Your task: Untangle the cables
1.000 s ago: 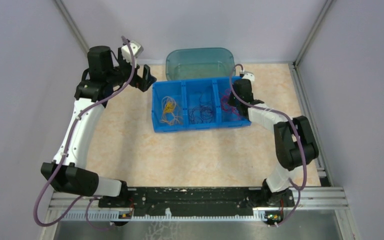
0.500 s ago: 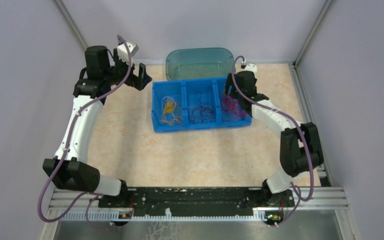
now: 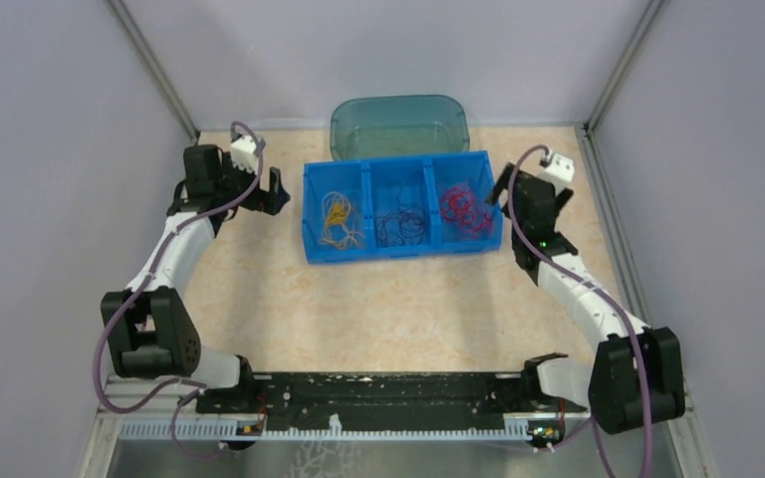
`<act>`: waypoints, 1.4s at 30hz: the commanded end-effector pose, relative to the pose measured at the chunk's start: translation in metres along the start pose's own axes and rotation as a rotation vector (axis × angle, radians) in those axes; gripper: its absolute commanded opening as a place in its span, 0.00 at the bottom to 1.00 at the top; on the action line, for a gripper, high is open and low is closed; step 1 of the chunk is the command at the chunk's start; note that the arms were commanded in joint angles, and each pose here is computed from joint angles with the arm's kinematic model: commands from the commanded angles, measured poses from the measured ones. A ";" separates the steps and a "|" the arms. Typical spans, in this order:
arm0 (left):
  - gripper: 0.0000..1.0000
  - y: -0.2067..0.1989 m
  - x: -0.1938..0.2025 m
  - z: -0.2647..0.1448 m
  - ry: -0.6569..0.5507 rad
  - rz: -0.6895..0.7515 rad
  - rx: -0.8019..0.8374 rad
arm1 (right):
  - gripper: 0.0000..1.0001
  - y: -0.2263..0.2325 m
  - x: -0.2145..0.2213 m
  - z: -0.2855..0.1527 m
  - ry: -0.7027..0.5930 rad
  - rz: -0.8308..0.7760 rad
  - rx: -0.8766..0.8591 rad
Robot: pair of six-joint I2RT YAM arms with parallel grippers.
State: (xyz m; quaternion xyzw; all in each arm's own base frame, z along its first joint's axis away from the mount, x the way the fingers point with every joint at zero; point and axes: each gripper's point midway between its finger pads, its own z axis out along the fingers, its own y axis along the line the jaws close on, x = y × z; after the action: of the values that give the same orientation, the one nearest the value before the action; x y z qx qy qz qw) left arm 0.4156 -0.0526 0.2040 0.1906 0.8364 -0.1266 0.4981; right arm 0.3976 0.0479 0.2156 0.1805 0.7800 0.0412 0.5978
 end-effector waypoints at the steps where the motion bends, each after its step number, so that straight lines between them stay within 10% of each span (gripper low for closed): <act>1: 0.99 0.023 0.018 0.020 -0.058 -0.008 -0.058 | 0.99 -0.069 -0.002 -0.010 -0.171 -0.028 0.220; 11: 0.99 0.029 0.061 0.042 -0.164 -0.030 -0.106 | 0.99 -0.136 0.051 -0.008 -0.192 -0.129 0.440; 33: 1.00 0.016 0.098 0.020 -0.299 -0.089 -0.181 | 0.99 -0.111 0.078 -0.007 -0.299 -0.254 0.111; 42: 1.00 -0.005 0.116 -0.011 -0.527 0.001 -0.221 | 0.99 -0.115 0.080 0.001 -0.284 -0.251 0.117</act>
State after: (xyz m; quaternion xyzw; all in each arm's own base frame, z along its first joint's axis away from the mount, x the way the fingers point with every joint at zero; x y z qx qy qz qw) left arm 0.3431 -0.0320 0.0551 0.0881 0.7652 -0.0983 0.6301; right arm 0.3427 -0.0313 0.0863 0.1112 0.7332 -0.1219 0.6597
